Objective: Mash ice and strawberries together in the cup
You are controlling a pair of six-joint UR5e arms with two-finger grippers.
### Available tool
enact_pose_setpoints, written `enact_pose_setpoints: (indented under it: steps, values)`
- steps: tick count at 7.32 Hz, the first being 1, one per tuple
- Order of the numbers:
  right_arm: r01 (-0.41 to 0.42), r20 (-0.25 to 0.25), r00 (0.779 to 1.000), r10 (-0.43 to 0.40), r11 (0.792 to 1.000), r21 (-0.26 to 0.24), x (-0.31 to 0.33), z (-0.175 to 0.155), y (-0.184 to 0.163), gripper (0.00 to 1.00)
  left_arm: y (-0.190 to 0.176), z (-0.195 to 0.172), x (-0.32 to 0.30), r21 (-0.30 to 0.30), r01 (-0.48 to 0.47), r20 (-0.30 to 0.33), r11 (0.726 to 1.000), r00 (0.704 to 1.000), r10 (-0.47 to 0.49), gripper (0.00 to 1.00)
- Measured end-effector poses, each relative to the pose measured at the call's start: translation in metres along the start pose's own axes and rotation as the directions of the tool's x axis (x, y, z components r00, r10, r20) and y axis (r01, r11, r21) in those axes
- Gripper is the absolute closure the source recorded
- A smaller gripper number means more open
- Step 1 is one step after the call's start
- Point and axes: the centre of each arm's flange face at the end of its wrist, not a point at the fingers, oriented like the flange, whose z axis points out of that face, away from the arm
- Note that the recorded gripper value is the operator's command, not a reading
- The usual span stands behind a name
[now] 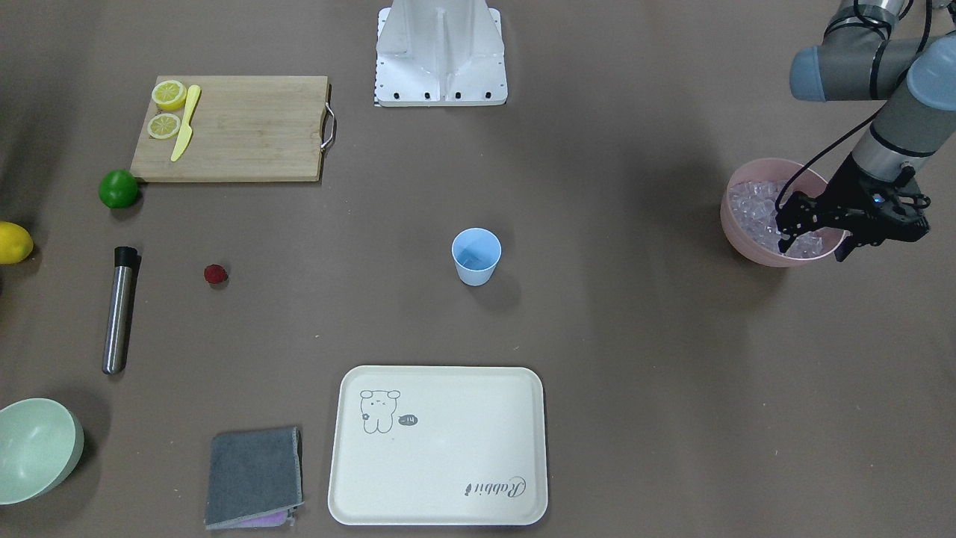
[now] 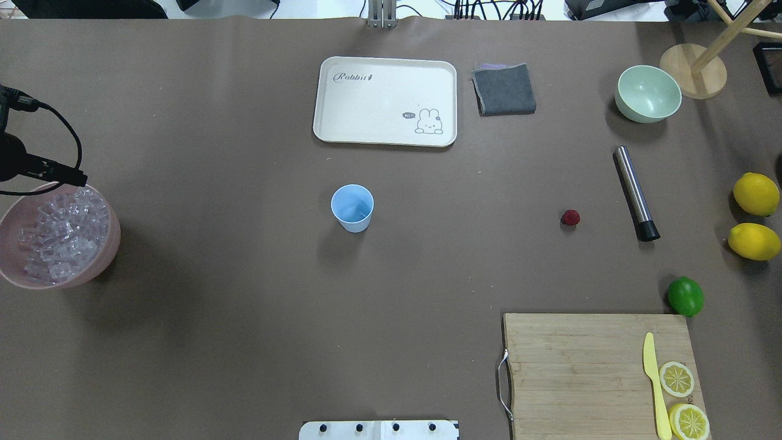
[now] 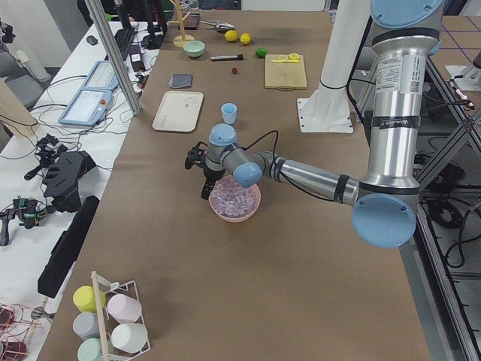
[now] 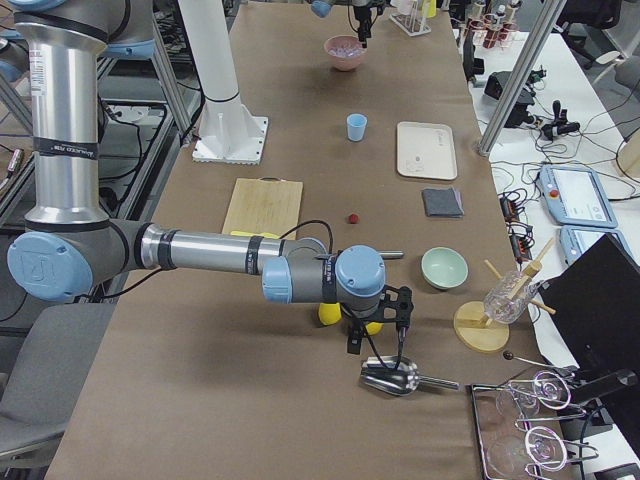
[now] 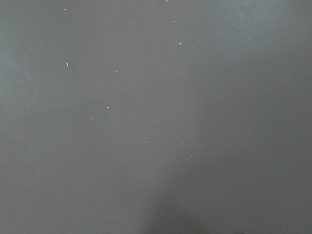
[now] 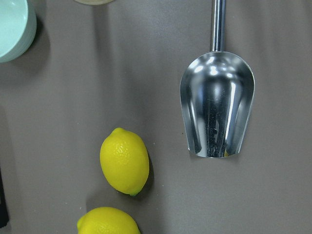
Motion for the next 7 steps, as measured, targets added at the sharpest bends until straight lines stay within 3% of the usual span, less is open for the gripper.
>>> enact_pose_setpoints:
  steps: [7]
  values:
    - [-0.004,0.0,1.0,0.004,1.0,-0.003,0.002,0.002,-0.001,0.0,0.035,0.024,0.013,-0.053,-0.02,-0.018,0.998,1.0,0.019,0.1]
